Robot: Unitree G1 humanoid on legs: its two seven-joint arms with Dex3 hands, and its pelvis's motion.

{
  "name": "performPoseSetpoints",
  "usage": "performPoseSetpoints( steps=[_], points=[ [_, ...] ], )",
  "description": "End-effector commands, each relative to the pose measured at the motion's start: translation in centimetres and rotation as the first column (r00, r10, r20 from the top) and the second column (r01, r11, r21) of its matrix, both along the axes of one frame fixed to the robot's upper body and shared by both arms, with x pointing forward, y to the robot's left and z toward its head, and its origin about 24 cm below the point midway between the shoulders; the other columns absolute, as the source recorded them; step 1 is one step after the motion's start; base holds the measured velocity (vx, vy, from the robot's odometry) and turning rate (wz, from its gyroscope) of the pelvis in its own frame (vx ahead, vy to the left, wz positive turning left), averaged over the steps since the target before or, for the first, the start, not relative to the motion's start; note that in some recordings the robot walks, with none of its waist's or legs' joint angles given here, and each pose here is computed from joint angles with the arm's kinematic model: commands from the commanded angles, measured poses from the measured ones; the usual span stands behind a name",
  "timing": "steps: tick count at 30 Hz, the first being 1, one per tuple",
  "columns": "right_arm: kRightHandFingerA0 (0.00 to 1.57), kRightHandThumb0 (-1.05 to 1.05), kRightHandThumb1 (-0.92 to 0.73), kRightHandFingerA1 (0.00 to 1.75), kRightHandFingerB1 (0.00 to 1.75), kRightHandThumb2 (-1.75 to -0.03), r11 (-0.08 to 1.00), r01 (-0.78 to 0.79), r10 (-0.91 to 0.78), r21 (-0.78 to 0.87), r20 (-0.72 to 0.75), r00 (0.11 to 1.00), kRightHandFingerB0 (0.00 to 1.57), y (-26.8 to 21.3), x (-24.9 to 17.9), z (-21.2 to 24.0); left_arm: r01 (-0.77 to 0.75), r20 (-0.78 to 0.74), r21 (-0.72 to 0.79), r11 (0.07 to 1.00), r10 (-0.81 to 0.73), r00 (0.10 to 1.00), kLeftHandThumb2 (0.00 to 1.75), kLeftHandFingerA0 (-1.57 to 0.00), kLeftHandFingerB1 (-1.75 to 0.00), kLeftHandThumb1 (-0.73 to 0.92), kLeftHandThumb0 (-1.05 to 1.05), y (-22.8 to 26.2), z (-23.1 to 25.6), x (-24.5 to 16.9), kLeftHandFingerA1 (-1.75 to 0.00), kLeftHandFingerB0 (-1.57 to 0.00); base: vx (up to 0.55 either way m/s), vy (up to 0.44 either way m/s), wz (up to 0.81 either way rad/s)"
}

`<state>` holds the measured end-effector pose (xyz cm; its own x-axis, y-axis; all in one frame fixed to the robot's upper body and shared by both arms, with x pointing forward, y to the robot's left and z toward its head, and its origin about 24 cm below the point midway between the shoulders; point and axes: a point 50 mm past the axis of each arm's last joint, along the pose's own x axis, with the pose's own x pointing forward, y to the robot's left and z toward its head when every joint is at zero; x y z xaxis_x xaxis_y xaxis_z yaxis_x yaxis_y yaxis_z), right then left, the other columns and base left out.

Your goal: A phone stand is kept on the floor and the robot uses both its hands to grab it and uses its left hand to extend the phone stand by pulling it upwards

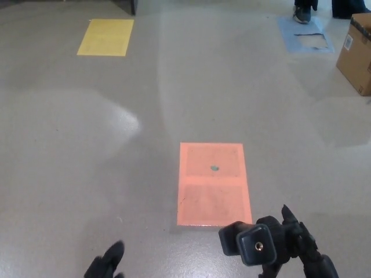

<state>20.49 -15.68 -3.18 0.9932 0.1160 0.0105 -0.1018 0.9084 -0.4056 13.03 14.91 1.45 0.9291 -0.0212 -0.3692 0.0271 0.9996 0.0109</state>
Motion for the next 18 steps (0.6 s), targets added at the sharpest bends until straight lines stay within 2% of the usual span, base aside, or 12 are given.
performPoseSetpoints(
  steps=[1,4,5,6,7,9,10,11,12,17,18],
  points=[
    [0.0,-1.05,-0.67,0.0,0.0,-0.64,0.982,-0.167,0.156,-0.086,-0.116,0.981,0.0,-2.6,-3.2,1.1,0.043,0.203,0.083,0.996,-0.059,0.977,1.09,-0.01,-0.2,0.64,-0.86,2.8,-0.5,-4.2,-0.19,0.0,0.0,0.0,0.0],
    [0.0,-1.05,-0.68,0.0,0.0,-0.64,0.983,-0.16,0.149,-0.093,-0.116,0.982,0.0,-3.1,-4.5,1.3,0.038,0.205,0.097,0.995,-0.058,0.977,1.09,-0.02,-0.2,0.68,-0.89,3.3,-0.8,-4.9,-0.19,0.0,0.0,0.0,0.0],
    [0.0,-1.04,-0.51,0.06,0.0,-0.95,0.984,-0.147,0.136,-0.104,-0.111,0.984,0.0,-3.9,-6.5,1.6,0.029,0.205,0.132,0.991,-0.056,0.977,1.09,-0.05,-0.22,0.66,-0.88,4.1,-1.1,-5.9,-0.22,0.0,0.0,0.0,0.0],
    [0.0,-1.04,-0.51,0.06,0.0,-0.95,0.984,-0.14,0.129,-0.109,-0.107,0.986,0.0,-4.2,-7.5,1.7,0.025,0.206,0.156,0.988,-0.057,0.977,1.09,-0.05,-0.22,0.66,-0.88,4.5,-1.3,-6.3,-0.22,0.0,0.0,0.0,0.0],
    [0.0,-1.05,-0.66,0.03,0.0,-0.61,0.985,-0.136,0.124,-0.105,-0.112,0.986,0.0,-4.7,-8.1,1.7,0.02,0.202,0.159,0.987,-0.052,0.978,1.08,-0.07,-0.25,0.64,-0.84,4.7,-1.4,-6.7,-0.23,0.0,0.0,0.0,0.0],
    [0.0,-1.05,-0.66,0.03,0.0,-0.61,0.986,-0.135,0.123,-0.102,-0.116,0.986,0.0,-4.8,-8.4,1.7,0.018,0.202,0.159,0.987,-0.05,0.978,1.08,-0.07,-0.25,0.64,-0.84,4.8,-1.5,-6.8,-0.23,0.0,0.0,0.0,0.0],
    [0.0,-1.02,-0.51,0.02,0.0,-0.93,0.99,-0.12,0.11,-0.07,-0.13,0.985,0.0,-5.3,-9.5,1.5,0.009,0.196,0.189,0.982,-0.047,0.98,1.07,-0.12,-0.25,0.67,-0.88,5.5,-1.6,-7.4,-0.25,0.0,0.0,0.0,0.0],
    [0.0,-1.02,-0.51,0.02,0.0,-0.93,0.993,-0.106,0.099,-0.047,-0.14,0.985,0.0,-5.6,-10.3,1.4,0.004,0.19,0.212,0.977,-0.045,0.981,1.07,-0.12,-0.25,0.67,-0.88,6.0,-1.7,-7.8,-0.25,0.0,0.0,0.0,0.0],
    [0.0,-1.02,-0.51,0.01,0.0,-0.91,0.996,-0.087,0.083,-0.021,-0.157,0.984,0.0,-6.2,-11.7,1.3,-0.003,0.176,0.237,0.972,-0.04,0.984,0.79,-0.09,-0.23,0.7,-0.92,6.7,-1.8,-8.5,-0.21,-0.05,0.0,0.0,0.0],
    [0.0,-1.02,-0.51,0.01,0.0,-0.91,0.996,-0.086,0.082,-0.017,-0.162,0.983,0.0,-6.3,-11.9,1.4,-0.003,0.181,0.238,0.971,-0.041,0.983,0.79,-0.09,-0.23,0.7,-0.92,6.9,-1.8,-8.7,-0.21,-0.05,0.0,0.0,0.0],
    [0.0,-0.95,-0.61,0.0,0.0,-0.61,0.999,-0.037,0.034,-0.012,-0.188,0.982,0.0,-7.0,-14.3,1.2,-0.006,0.181,0.246,0.969,-0.04,0.983,1.06,-0.09,-0.19,0.7,-0.9,7.4,-2.0,-8.9,-0.23,-0.06,0.0,0.0,0.0]
  ],
)
